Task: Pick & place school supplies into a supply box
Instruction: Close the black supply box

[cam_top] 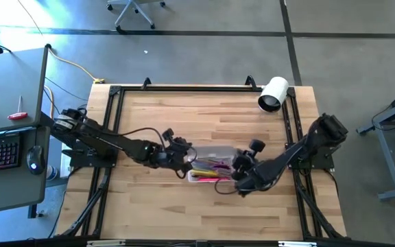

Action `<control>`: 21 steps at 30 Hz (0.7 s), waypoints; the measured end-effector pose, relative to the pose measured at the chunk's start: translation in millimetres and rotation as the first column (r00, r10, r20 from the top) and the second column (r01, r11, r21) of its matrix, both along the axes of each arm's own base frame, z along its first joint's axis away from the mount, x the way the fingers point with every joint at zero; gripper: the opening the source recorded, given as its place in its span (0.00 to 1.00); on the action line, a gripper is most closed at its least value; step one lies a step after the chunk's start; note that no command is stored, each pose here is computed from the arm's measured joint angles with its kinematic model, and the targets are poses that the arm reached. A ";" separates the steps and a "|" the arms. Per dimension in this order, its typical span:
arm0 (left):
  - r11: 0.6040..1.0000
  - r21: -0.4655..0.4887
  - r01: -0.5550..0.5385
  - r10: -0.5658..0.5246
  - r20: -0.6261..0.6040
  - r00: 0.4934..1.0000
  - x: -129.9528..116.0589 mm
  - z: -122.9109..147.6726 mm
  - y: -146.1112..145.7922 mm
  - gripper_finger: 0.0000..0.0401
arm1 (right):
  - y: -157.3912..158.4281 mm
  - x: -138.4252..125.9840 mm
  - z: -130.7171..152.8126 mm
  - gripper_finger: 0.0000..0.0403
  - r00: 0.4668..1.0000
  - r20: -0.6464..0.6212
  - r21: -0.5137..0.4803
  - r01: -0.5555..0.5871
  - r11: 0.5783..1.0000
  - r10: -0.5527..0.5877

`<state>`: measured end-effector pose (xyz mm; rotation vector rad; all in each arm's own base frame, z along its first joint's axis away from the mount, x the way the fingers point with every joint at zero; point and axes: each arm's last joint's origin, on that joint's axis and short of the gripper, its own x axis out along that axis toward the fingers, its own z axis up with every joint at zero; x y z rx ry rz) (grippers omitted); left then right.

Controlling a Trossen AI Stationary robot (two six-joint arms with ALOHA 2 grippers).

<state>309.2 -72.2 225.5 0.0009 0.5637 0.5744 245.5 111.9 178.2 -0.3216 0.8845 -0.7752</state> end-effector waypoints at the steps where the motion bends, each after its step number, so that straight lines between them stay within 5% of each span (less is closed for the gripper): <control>1: 1.000 -0.004 0.007 -0.007 0.012 1.000 0.3 1.0 -2.2 0.02 | 2.5 -2.4 -5.8 0.00 1.000 -0.001 0.002 -0.025 1.000 0.025; 7: 0.997 0.017 0.071 -0.072 0.031 0.997 0.6 3.7 -14.5 0.02 | 18.8 -16.2 -17.8 0.00 0.986 0.035 0.014 -0.165 0.986 0.165; 15: 0.996 0.000 0.092 -0.092 0.021 0.996 0.4 0.6 -17.3 0.02 | 24.4 -32.0 7.4 0.00 0.966 0.079 0.072 -0.252 0.965 0.246; 21: 0.948 -0.159 0.276 -0.273 0.038 0.961 5.0 -0.5 -24.9 0.02 | 26.7 -26.4 25.0 0.00 0.931 0.182 0.246 -0.356 0.901 0.318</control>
